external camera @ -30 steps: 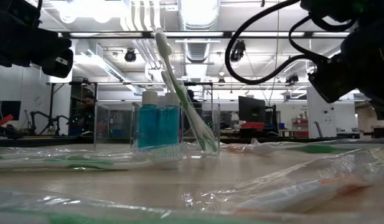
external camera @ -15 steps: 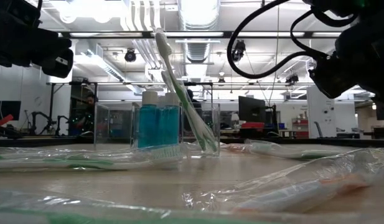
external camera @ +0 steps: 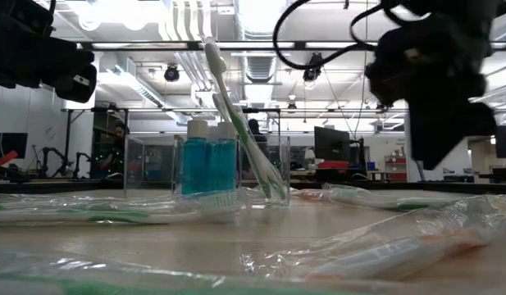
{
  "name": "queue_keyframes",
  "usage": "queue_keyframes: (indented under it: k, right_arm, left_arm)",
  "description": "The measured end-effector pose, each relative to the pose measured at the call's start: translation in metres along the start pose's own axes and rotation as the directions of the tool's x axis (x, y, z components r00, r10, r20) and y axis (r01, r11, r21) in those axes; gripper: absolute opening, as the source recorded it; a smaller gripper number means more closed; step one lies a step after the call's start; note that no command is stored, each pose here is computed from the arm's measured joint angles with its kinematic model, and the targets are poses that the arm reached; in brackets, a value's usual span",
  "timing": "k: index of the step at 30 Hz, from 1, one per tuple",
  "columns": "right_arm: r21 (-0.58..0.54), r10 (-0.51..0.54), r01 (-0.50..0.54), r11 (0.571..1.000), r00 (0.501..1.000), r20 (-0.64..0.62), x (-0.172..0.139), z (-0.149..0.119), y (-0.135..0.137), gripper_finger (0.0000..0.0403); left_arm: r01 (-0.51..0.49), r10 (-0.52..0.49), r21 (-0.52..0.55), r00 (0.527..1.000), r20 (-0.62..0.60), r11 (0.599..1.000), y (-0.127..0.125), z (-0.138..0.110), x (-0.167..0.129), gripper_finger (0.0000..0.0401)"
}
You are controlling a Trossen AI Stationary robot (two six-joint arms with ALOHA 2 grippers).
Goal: Pick & Place toothbrushing station
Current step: Put the green toothbrush into the transparent organizer
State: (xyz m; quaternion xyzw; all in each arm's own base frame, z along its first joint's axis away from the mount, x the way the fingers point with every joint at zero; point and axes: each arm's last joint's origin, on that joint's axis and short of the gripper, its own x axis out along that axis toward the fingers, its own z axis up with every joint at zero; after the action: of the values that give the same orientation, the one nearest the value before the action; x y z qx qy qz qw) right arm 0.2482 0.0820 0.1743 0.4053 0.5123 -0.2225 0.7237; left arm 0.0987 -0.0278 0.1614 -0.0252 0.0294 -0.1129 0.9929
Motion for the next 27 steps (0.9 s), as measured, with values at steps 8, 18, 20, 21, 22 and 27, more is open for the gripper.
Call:
queue_keyframes:
  k: [8, 18, 20, 21, 22, 27]
  right_arm:
    - [0.014, 0.030, -0.032, 0.999, 0.990, 0.140, 0.001, 0.039, -0.006, 0.0134]
    - [-0.052, 0.049, -0.041, 0.998, 0.987, 0.153, 0.016, 0.055, -0.007, 0.0162]
    - [-0.050, 0.052, -0.045, 0.998, 0.989, 0.136, 0.023, 0.055, -0.006, 0.0167]
    - [-0.050, 0.052, -0.046, 0.998, 0.990, 0.129, 0.026, 0.056, -0.006, 0.0169]
    - [-0.053, 0.049, -0.043, 0.998, 0.991, 0.124, 0.029, 0.056, -0.006, 0.0171]
    - [-0.095, 0.076, -0.064, 0.993, 0.990, 0.120, 0.041, 0.058, -0.003, 0.0179]
  left_arm:
    - [0.000, 0.000, 0.000, 1.000, 0.000, 1.000, 0.000, 0.000, 0.000, 0.0108]
    - [0.000, 0.000, 0.000, 1.000, 0.000, 1.000, 0.000, 0.000, 0.000, 0.0108]
    - [0.000, 0.000, 0.000, 1.000, 0.000, 1.000, 0.000, 0.000, 0.000, 0.0108]
    - [0.000, 0.000, 0.000, 1.000, 0.000, 1.000, 0.000, 0.000, 0.000, 0.0108]
    - [0.000, 0.000, 0.000, 1.000, 0.000, 1.000, 0.000, 0.000, 0.000, 0.0108]
    - [0.000, 0.000, 0.000, 1.000, -0.001, 1.000, 0.000, 0.000, 0.000, 0.0108]
